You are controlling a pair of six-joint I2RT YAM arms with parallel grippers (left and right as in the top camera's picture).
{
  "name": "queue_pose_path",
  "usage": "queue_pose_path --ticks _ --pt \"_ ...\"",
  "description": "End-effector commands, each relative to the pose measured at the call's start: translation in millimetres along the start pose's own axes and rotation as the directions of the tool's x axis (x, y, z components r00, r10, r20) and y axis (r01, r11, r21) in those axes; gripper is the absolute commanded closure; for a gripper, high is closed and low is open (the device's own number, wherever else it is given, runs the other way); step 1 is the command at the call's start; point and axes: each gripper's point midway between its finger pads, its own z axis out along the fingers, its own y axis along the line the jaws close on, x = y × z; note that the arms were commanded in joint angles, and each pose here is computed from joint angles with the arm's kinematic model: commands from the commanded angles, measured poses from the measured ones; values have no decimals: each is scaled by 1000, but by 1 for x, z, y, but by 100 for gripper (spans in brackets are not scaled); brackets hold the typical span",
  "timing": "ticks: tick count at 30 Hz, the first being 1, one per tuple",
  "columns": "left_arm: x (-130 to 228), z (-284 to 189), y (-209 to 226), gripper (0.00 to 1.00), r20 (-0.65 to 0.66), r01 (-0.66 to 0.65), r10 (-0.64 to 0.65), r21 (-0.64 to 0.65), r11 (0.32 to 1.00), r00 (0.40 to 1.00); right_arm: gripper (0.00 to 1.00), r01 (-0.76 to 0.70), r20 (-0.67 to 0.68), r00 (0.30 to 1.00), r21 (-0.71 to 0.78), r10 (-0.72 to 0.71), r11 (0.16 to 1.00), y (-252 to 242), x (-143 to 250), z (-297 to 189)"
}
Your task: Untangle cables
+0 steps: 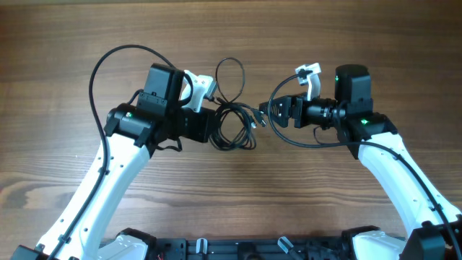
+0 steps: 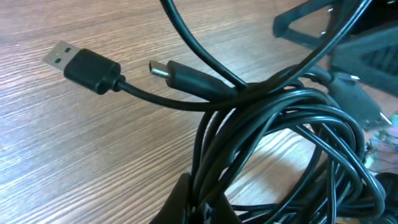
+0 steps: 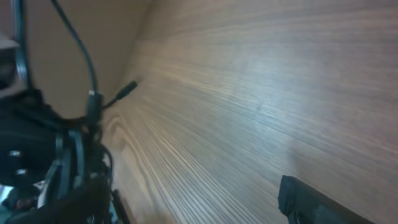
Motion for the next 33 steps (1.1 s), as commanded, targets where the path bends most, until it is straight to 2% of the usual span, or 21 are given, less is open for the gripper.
queue_pose_path --ticks 1,3,6,9,10,12,14,16,20,22,24,25,28,29,30,31,32,33 --pt "1 1 2 96 -2 -25 25 -18 1000 1000 22 43 20 999 -160 -40 986 33 -12 -4" --pt "4 4 -3 96 -12 -40 40 -9 999 999 35 53 52 998 -248 -41 967 55 -26 -7" --pt "7 9 -13 96 -28 -67 67 7 998 997 42 28 125 992 -255 4 966 68 -48 -3" --pt "9 17 -20 96 -46 -87 88 21 996 995 51 -38 130 989 -220 68 975 69 -47 10" --pt "10 20 -23 96 -50 -96 98 27 995 994 70 -64 103 991 -228 89 972 72 -42 17" --pt "10 22 -27 96 -50 -110 111 34 993 993 96 -112 87 987 -251 137 962 79 -41 20" --pt "10 23 -27 96 -52 -103 105 35 994 993 96 -98 137 980 -302 146 948 91 -58 13" --pt "12 23 -29 96 -58 -107 109 38 994 992 96 -15 246 963 -352 108 936 108 -82 0" --pt "28 32 -60 96 -100 -184 192 90 979 976 96 -88 395 902 -226 174 970 77 -108 -1" --pt "44 37 -85 96 -126 -263 280 138 955 952 96 -102 470 866 -168 171 980 65 -119 -5" --pt "61 42 -108 96 -145 -359 387 188 914 911 96 -100 528 844 -17 94 995 38 -122 -6" --pt "66 42 -113 96 -152 -372 404 200 906 902 95 -164 534 839 71 101 984 14 -117 -6" --pt "72 42 -111 96 -176 -372 404 187 909 898 88 -420 525 830 361 190 833 -71 -75 -21" --pt "70 43 -107 96 -174 -379 403 159 912 899 76 -460 499 836 407 231 789 -86 -59 -26" --pt "63 45 -100 96 -159 -390 403 109 914 901 45 -451 445 860 435 249 780 -92 -45 -27" --pt "56 46 -95 96 -140 -397 402 63 916 905 20 -372 356 908 447 220 814 -89 -36 -23" --pt "45 47 -88 96 -109 -386 384 2 922 917 0 -253 239 958 436 159 864 -81 -25 -17" --pt "37 48 -83 96 -87 -369 364 -48 928 927 0 -197 180 975 421 131 885 -77 -17 -15"
